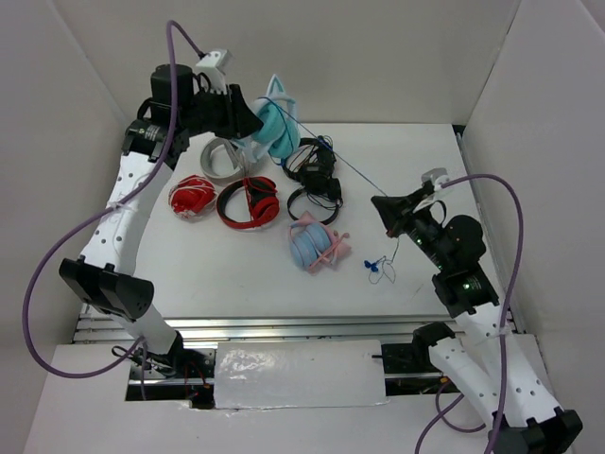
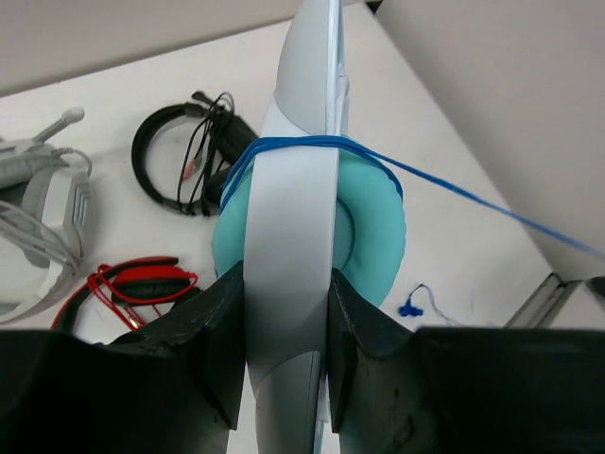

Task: Wrap the headphones

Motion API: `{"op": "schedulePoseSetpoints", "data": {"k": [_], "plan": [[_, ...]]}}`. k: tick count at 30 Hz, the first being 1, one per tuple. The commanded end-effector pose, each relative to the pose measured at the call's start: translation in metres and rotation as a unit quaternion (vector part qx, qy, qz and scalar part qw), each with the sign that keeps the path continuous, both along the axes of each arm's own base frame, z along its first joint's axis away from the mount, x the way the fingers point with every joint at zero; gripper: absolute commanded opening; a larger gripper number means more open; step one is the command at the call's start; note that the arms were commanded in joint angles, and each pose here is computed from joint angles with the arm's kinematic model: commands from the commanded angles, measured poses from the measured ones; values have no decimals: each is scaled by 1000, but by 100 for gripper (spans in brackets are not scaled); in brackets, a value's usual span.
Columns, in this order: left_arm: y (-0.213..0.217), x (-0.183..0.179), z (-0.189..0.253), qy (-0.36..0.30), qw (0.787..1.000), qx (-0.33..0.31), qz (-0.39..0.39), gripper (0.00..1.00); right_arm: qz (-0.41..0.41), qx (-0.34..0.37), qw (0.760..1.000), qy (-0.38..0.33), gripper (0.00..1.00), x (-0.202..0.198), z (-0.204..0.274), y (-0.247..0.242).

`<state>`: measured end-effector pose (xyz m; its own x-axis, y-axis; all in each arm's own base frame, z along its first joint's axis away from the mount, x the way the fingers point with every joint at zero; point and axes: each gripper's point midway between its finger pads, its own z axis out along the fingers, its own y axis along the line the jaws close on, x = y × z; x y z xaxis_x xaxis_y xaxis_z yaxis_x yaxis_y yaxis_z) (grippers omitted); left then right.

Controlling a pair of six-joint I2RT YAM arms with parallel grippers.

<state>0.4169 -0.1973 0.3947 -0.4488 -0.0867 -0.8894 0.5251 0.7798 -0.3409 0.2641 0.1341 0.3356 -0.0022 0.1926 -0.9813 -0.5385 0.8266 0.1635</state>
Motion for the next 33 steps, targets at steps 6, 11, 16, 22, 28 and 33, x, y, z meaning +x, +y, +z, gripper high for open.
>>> {"op": "schedulePoseSetpoints", "data": {"k": [6,11,16,22,28,33], "plan": [[3,-25,104,-73,983,-135,-102,0,112,-17,993,37,0,-4,-77,61],[-12,-50,123,-81,964,-177,-182,0,168,-65,984,16,0,0,-108,94],[-22,-74,129,-96,953,-183,-222,0,203,-71,976,21,0,8,-124,123],[-45,-118,137,-105,918,-192,-330,0,169,-108,979,33,0,53,-140,129],[-58,-134,128,-99,915,-177,-348,0,131,-97,986,16,0,94,-122,114],[-61,-155,132,-119,909,-168,-363,0,119,-94,988,22,0,117,-122,92]]}}
